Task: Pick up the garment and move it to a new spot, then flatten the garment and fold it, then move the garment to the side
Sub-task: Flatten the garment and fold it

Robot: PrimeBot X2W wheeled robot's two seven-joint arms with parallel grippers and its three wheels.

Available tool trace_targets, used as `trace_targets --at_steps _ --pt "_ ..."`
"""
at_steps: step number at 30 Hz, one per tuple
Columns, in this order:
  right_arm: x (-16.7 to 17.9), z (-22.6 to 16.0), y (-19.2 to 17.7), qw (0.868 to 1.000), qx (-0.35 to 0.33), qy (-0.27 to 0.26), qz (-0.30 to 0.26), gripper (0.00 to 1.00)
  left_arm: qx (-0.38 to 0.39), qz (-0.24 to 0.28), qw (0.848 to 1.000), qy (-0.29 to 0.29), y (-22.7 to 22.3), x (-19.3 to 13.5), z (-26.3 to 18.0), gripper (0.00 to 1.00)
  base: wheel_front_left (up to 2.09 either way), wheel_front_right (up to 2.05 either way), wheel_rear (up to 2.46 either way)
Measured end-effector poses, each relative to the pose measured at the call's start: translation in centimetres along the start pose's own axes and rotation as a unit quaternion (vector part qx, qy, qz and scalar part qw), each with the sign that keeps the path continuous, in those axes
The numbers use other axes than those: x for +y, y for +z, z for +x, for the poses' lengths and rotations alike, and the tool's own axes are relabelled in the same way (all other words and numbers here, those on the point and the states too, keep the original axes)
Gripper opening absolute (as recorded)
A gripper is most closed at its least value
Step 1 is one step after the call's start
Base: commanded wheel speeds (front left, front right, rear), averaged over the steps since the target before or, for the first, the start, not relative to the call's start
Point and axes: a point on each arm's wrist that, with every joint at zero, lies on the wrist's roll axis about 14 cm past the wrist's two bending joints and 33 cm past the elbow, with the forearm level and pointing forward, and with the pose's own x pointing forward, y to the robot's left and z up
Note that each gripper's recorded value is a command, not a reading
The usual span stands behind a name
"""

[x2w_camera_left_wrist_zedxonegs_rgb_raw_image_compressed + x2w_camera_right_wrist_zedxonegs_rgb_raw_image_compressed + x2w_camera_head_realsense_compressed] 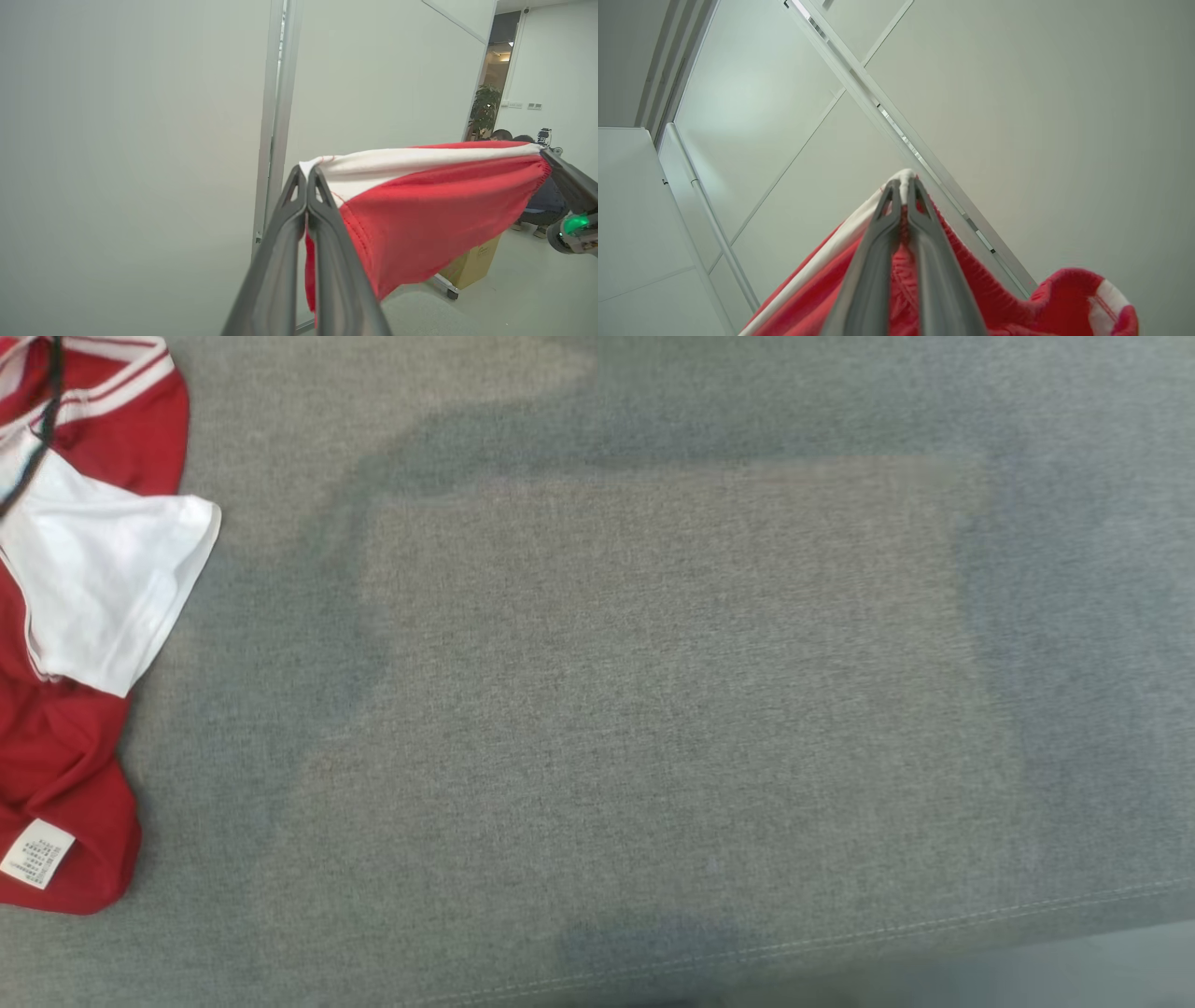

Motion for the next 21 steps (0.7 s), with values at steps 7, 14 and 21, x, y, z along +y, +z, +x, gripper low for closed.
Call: trace_targets --at_steps 7,14,21 --pt "-7.0 -11.2 -15.6 0.972 0.215 -0.094 0.005 0.0 0.078 -0.073 0.994 -0.016 -13.7 0.3 -5.5 0.0 0.0 0.0 0.0" --pt "-11.6 -31.3 -19.9 0.883 0.388 -0.259 0.046 0.0 0.222 -0.162 0.954 0.117 -24.5 2.0 -19.3 0.0 0.0 0.0 0.0" --pt "-11.6 -33.3 -16.3 0.885 0.374 -0.273 0.048 0.0 0.268 -0.217 0.928 0.144 -26.4 -0.6 -24.6 0.0 0.0 0.0 0.0"
